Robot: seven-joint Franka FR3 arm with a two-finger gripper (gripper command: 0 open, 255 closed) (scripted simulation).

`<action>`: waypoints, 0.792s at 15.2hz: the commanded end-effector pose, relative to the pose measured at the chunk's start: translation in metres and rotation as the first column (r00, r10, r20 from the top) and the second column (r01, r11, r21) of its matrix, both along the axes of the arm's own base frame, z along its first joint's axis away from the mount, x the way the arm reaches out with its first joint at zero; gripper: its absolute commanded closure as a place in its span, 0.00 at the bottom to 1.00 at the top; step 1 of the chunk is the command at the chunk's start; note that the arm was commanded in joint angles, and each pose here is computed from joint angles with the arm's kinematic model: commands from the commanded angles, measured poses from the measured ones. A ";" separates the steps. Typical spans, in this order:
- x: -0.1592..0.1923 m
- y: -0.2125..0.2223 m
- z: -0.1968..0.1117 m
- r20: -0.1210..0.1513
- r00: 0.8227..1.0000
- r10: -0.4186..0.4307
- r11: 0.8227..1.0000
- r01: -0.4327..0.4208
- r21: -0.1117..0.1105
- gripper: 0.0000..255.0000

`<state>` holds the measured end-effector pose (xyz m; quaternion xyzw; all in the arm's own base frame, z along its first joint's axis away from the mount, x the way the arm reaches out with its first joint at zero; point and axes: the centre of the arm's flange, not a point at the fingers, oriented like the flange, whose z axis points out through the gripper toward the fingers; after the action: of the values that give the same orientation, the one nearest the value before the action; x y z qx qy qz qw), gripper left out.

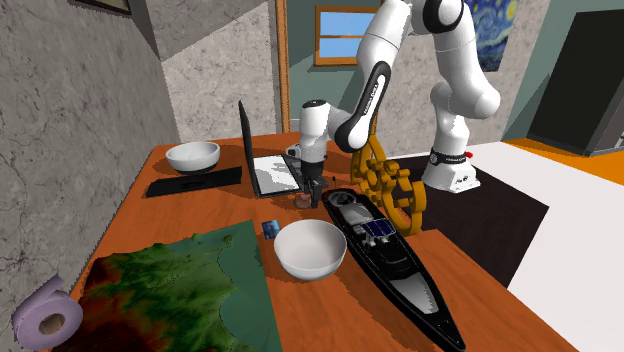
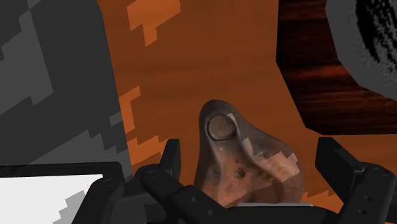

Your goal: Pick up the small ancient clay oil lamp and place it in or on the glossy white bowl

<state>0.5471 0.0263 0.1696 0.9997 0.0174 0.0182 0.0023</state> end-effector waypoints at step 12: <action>0.000 0.000 0.010 0.000 1.000 0.000 1.000 0.000 0.000 1.00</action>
<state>0.5471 0.0256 0.1755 0.9997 0.0174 0.0181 0.0023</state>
